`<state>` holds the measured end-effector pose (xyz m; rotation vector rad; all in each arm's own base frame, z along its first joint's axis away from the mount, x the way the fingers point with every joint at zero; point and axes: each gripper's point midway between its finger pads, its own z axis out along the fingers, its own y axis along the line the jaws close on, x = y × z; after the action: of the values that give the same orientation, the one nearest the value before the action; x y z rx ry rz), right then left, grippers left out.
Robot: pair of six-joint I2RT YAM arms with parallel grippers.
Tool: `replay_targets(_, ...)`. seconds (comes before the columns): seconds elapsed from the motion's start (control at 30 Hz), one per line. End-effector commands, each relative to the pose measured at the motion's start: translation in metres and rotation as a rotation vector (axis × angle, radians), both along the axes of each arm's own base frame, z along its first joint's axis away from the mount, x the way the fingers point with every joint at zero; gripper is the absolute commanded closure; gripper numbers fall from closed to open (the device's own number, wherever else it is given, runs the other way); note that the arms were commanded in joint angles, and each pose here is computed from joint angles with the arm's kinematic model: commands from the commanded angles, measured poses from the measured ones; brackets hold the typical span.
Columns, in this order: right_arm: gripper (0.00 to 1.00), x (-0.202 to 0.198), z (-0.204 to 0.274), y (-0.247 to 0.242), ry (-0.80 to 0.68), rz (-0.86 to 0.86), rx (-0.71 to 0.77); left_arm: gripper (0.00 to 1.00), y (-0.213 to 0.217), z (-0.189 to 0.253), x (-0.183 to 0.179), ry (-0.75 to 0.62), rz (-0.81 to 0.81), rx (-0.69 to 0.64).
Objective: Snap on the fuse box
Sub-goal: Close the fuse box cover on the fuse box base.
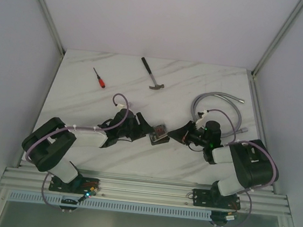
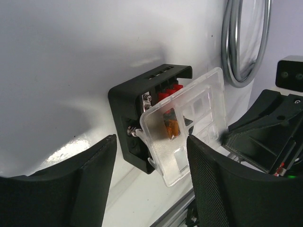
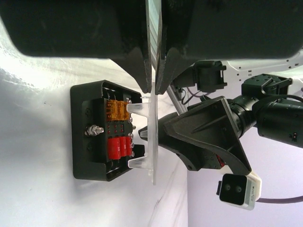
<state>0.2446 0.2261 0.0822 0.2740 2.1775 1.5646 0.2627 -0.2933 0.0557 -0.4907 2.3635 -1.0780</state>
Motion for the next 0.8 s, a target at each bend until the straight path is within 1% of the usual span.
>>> replay_targets(0.0, 1.0, 0.011, 0.01, 0.007, -0.057, -0.017, 0.036, 0.32, -0.009, 0.009, 0.008, -0.019, 0.01, -0.034)
replay_targets(0.13, 1.0, 0.009, 0.002, 0.006, -0.034, -0.03, 0.018, 0.38, -0.009, 0.006, 0.008, -0.011, 0.009, -0.027)
replay_targets(0.3, 1.0, 0.001, -0.016, 0.0, 0.01, -0.042, -0.043, 0.43, -0.012, 0.001, 0.007, 0.002, -0.007, -0.023)
replay_targets(0.43, 1.0, -0.002, -0.017, -0.001, 0.006, -0.038, -0.066, 0.46, -0.014, -0.001, 0.007, 0.006, -0.016, -0.02)
replay_targets(0.6, 0.87, -0.006, -0.023, -0.001, 0.013, -0.022, -0.109, 0.49, -0.015, -0.002, 0.007, 0.008, -0.026, -0.015)
replay_targets(0.77, 0.71, -0.007, -0.027, -0.001, 0.004, 0.001, -0.182, 0.5, -0.015, -0.003, 0.007, 0.005, -0.03, 0.002)
